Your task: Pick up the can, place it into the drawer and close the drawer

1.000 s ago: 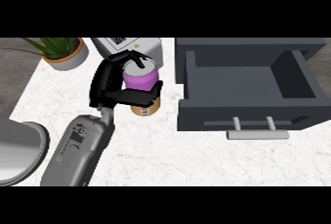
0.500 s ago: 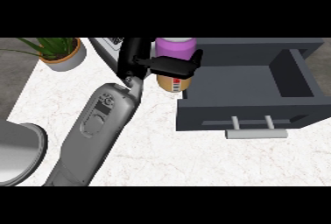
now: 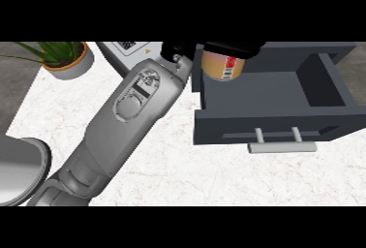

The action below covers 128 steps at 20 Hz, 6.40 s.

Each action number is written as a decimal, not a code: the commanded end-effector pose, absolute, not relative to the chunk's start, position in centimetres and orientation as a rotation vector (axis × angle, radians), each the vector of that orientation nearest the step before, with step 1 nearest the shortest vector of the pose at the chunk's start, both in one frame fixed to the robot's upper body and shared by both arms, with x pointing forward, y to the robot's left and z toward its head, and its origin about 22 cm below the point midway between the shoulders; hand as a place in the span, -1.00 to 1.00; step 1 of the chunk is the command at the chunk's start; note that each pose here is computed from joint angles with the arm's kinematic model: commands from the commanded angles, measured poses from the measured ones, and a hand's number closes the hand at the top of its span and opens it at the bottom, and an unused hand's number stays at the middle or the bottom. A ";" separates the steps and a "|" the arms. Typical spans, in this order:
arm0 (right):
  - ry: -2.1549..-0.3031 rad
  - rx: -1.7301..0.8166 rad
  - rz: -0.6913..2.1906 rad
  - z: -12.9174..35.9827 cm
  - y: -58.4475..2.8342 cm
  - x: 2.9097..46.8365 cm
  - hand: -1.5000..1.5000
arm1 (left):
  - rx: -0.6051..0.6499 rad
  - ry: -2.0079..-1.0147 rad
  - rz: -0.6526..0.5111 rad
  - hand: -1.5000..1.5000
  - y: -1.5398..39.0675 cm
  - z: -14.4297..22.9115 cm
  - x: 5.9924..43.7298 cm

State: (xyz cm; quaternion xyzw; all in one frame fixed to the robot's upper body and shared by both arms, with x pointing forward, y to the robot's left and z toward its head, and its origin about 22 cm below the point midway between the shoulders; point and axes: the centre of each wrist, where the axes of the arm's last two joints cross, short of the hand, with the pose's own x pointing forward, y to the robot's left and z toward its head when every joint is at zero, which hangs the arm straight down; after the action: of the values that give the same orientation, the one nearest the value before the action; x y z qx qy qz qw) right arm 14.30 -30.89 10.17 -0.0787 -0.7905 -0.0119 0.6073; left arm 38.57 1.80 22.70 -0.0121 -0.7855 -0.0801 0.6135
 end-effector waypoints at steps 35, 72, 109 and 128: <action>-1.879 -0.136 -0.001 11.5 -28.9 18.9 -1.00 | 0.223 -1.774 -0.276 1.00 -1.5 19.6 42.8; -2.028 -0.527 0.515 14.8 -28.2 19.1 -1.00 | 0.180 -1.781 -0.064 -1.00 -1.6 17.6 42.0; -1.621 -1.148 0.954 -0.5 -22.9 33.4 -1.00 | 0.235 -1.766 -0.058 -1.00 6.0 21.9 41.4; -1.656 -1.370 0.847 2.3 -22.8 41.9 -1.00 | 0.234 -1.704 -0.067 -1.00 13.6 19.2 38.5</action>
State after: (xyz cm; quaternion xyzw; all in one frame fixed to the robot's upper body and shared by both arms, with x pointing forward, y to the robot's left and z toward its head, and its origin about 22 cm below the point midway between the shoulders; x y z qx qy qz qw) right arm 41.21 -23.56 2.94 -0.5493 -0.6565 0.3357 0.3933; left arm 39.39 12.30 20.04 0.1050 -0.7572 -0.0275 0.6441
